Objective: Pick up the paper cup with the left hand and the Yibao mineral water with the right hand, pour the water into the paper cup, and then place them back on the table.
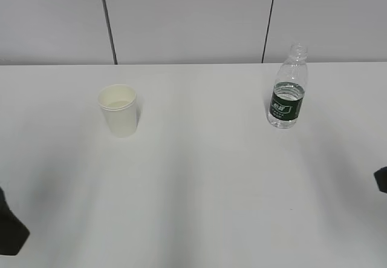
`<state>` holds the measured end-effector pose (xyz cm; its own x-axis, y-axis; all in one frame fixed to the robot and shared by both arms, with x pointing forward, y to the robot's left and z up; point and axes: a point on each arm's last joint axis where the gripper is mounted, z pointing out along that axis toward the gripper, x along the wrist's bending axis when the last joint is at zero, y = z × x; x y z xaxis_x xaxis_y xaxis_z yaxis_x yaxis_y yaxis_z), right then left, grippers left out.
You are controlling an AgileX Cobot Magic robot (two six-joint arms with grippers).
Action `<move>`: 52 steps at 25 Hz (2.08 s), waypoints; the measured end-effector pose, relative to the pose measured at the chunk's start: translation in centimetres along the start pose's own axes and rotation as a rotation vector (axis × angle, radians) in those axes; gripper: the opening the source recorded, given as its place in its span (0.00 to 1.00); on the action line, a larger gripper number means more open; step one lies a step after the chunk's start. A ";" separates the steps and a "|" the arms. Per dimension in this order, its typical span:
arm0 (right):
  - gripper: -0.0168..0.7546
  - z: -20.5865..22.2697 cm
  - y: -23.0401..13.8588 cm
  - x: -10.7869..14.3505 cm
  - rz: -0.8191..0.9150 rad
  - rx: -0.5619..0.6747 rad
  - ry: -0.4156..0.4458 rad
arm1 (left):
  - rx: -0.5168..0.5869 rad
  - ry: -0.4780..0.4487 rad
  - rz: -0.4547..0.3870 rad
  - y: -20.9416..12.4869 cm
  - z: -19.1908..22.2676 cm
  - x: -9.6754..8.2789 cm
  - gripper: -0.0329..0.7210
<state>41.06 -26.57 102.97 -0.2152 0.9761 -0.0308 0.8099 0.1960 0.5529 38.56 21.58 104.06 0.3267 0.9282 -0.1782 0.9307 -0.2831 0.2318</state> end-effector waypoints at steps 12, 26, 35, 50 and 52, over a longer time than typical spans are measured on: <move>0.78 -10.4 -8.2 0.6 -0.018 -0.126 0.045 | -0.368 -0.007 0.107 -7.6 -6.4 0.6 0.75; 0.78 -9.9 -11.8 0.5 0.017 -0.088 0.025 | -0.485 -0.010 0.120 -11.5 -4.0 1.6 0.74; 0.78 -9.2 -11.4 0.3 0.061 -0.148 0.009 | -0.486 -0.010 0.121 -11.5 -4.0 1.6 0.73; 0.78 -9.0 -11.3 0.3 0.065 -0.157 0.009 | -0.487 -0.010 0.121 -11.5 -4.0 1.6 0.72; 0.78 -9.0 -11.3 0.3 0.065 -0.157 0.009 | -0.487 -0.010 0.121 -11.5 -4.0 1.6 0.71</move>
<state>26.92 -29.29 104.17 -0.1704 0.9852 0.0167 0.7271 0.1142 0.6769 27.73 27.32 104.92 0.4317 0.8925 -0.1308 0.7018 -0.2412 0.6703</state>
